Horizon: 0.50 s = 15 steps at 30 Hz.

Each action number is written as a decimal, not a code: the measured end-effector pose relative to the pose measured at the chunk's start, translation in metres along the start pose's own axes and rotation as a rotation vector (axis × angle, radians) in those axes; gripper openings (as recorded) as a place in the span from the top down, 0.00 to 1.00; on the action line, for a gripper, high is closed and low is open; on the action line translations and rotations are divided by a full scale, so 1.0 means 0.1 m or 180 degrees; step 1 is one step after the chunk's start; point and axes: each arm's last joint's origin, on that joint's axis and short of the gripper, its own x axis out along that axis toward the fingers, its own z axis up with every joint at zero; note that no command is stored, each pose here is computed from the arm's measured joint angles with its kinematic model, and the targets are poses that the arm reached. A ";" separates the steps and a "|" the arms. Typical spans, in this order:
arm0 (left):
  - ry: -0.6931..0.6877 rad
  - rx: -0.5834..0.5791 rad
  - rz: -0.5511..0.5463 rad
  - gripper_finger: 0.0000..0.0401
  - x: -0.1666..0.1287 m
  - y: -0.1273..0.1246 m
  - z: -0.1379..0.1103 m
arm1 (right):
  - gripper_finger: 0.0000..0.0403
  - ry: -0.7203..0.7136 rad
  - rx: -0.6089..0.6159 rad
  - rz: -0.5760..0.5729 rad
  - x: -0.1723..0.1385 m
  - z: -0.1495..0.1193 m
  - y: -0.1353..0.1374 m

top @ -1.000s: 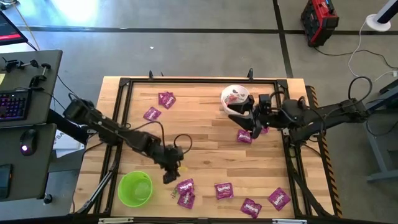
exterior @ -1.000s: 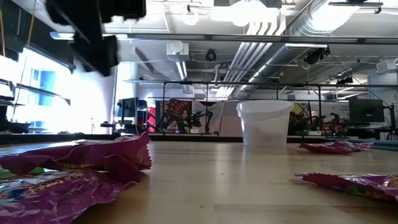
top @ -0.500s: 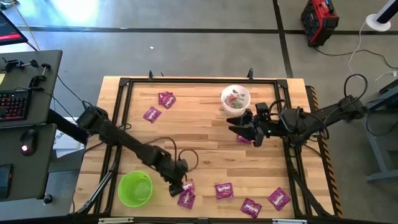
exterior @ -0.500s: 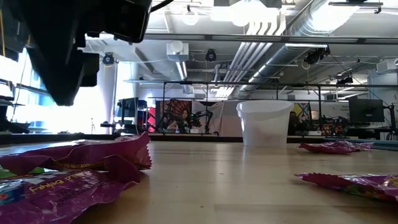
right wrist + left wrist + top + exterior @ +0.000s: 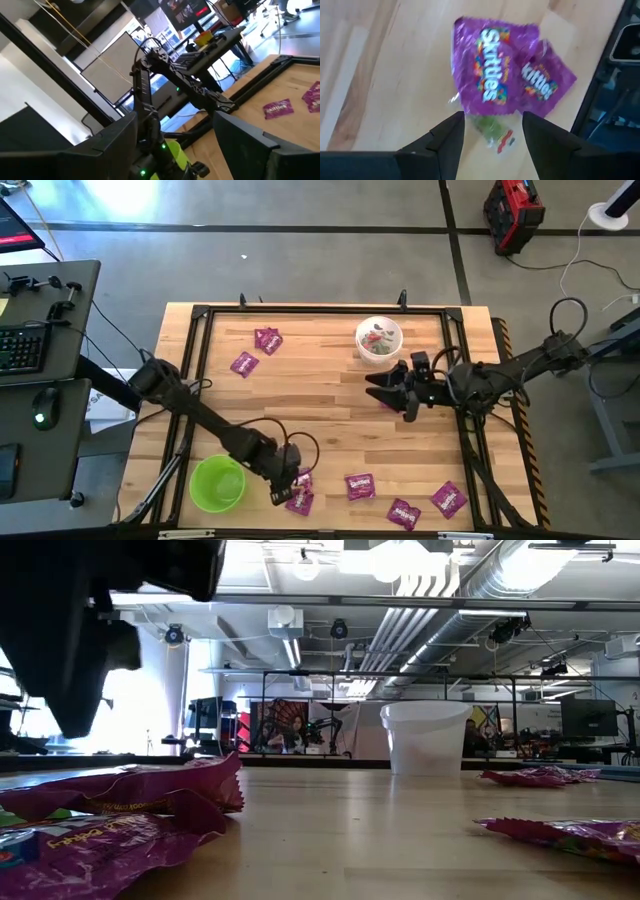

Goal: Sort candy by brand, put in halloween buckets
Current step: Put the red gummy into the white bucket

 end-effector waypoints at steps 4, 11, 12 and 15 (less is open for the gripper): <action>-0.0148 0.0239 -0.0189 0.60 0.04 -0.06 0.05 | 0.37 0.0084 -0.0043 -0.0049 0.00 -0.03 -0.02; -0.0298 0.0310 -0.0236 0.90 0.13 -0.05 0.13 | 0.37 0.0205 0.0030 -0.0128 -0.01 -0.07 -0.04; -0.0306 0.0308 -0.0224 0.95 0.16 -0.04 0.15 | 0.37 0.0230 0.0035 -0.0135 -0.01 -0.08 -0.04; -0.0271 0.0253 -0.0095 0.97 0.21 0.01 0.16 | 0.37 0.0297 0.0026 -0.0133 -0.02 -0.11 -0.03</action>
